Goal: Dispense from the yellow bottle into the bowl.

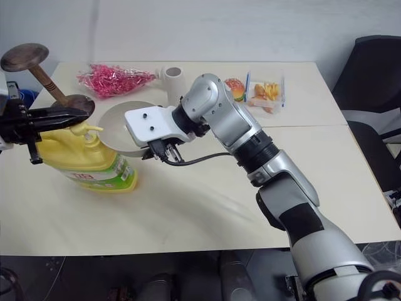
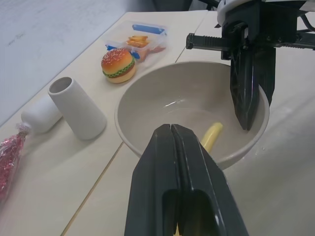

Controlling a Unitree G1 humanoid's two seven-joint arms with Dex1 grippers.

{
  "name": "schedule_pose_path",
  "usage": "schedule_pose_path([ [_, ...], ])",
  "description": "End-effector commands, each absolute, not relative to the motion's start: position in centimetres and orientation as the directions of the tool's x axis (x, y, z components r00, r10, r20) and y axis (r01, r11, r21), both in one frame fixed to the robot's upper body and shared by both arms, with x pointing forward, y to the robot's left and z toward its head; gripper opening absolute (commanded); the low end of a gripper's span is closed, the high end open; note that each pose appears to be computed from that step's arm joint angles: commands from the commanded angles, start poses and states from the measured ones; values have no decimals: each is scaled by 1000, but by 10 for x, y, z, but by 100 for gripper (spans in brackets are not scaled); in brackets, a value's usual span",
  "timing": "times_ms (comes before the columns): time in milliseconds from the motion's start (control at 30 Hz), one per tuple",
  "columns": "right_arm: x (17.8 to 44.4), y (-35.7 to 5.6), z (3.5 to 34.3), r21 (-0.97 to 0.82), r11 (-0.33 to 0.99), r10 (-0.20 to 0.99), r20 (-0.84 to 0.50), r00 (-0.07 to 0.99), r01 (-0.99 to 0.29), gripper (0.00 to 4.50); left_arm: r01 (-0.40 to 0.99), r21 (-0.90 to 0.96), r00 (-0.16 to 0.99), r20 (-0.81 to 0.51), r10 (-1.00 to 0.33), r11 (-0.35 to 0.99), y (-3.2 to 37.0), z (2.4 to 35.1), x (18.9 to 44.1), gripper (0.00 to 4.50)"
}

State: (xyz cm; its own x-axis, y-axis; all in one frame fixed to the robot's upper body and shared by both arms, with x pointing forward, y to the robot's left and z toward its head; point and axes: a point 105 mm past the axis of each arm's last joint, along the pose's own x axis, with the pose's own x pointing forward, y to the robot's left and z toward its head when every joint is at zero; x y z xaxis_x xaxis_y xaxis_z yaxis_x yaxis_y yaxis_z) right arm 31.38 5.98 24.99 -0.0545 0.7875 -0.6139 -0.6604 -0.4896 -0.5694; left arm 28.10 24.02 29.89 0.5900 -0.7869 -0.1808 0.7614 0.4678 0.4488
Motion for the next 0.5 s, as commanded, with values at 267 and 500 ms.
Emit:
schedule_pose_path([
  [267, 303, 66, 268, -611, -520, 791, -609, -65, -597, 0, 797, 465, 569, -361, -739, 386, 248, 264, 276, 3],
  [500, 298, 67, 272, -613, -537, 785, -615, -77, -579, 0, 802, 474, 564, -399, -723, 364, 251, 254, 281, 3],
])
